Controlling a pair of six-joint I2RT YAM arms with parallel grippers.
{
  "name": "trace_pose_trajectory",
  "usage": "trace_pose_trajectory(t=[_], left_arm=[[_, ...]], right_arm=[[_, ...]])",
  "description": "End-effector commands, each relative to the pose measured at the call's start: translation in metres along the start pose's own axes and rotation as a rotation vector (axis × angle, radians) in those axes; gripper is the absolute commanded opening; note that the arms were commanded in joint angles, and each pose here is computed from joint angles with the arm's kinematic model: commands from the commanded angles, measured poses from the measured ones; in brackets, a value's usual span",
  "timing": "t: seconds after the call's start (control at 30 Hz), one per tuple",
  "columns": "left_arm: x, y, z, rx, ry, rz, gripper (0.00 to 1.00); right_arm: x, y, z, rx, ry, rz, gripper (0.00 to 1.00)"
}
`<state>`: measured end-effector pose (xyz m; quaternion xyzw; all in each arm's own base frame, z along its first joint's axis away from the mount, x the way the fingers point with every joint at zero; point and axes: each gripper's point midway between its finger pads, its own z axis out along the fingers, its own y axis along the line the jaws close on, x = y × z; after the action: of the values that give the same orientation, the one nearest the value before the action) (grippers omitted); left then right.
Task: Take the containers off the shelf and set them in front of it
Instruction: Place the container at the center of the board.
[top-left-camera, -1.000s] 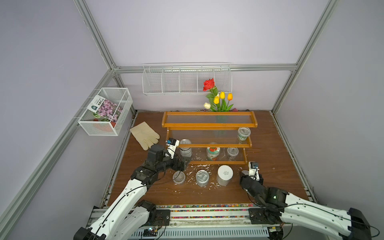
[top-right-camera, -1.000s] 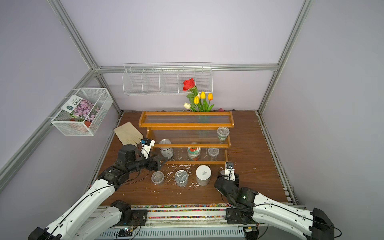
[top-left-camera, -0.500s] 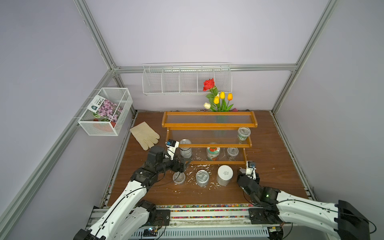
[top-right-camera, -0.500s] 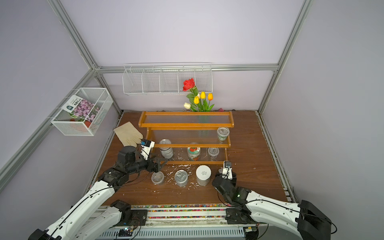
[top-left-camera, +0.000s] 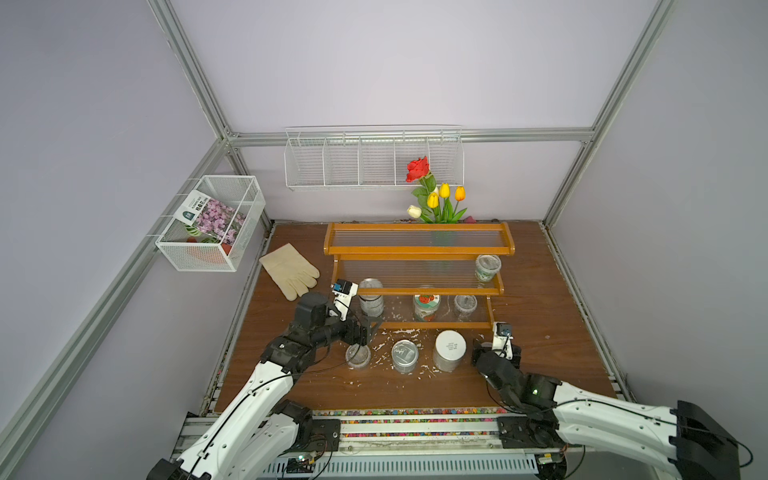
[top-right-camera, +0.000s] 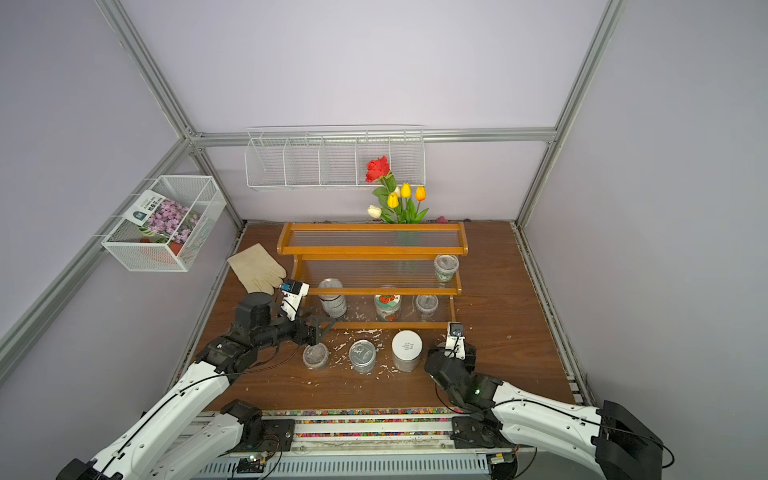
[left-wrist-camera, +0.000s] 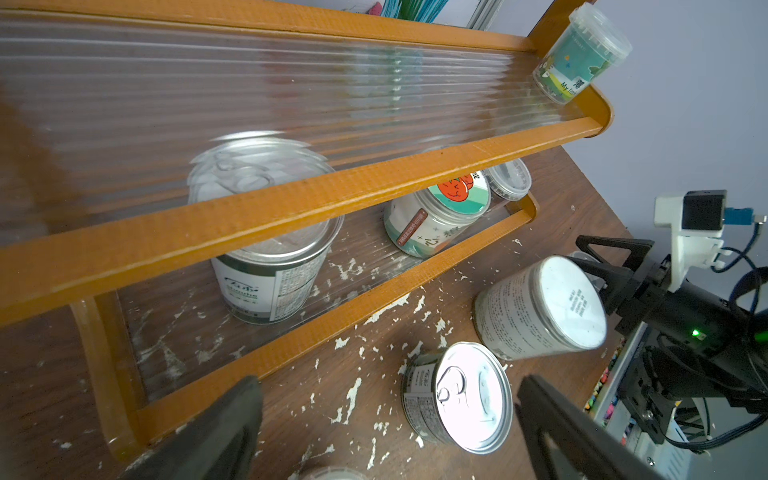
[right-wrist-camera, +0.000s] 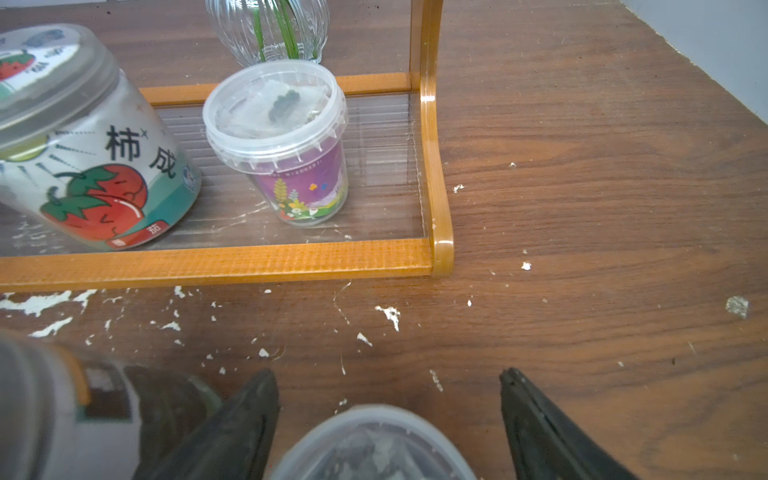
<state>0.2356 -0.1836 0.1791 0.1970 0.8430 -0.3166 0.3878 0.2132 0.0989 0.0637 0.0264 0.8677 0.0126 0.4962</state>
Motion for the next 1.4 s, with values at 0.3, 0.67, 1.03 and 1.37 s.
trace_pose_trajectory(t=[0.3,0.67,1.03,1.37], left_arm=[[0.006,0.003,0.0,-0.007,0.012,0.009,0.99],[0.006,0.002,-0.001,-0.006,0.016,0.01,0.99],[0.004,0.001,-0.001,-0.004,0.017,0.012,0.99],[0.003,0.001,0.001,0.001,0.031,0.02,0.99]], right_arm=[[-0.016,-0.01,-0.004,0.057,-0.04,0.011,0.85],[-0.038,0.005,-0.001,0.032,-0.085,-0.012,0.91],[-0.035,0.006,-0.011,-0.02,-0.027,0.0,0.89],[-0.014,0.0,-0.027,-0.046,0.117,0.014,0.92]])
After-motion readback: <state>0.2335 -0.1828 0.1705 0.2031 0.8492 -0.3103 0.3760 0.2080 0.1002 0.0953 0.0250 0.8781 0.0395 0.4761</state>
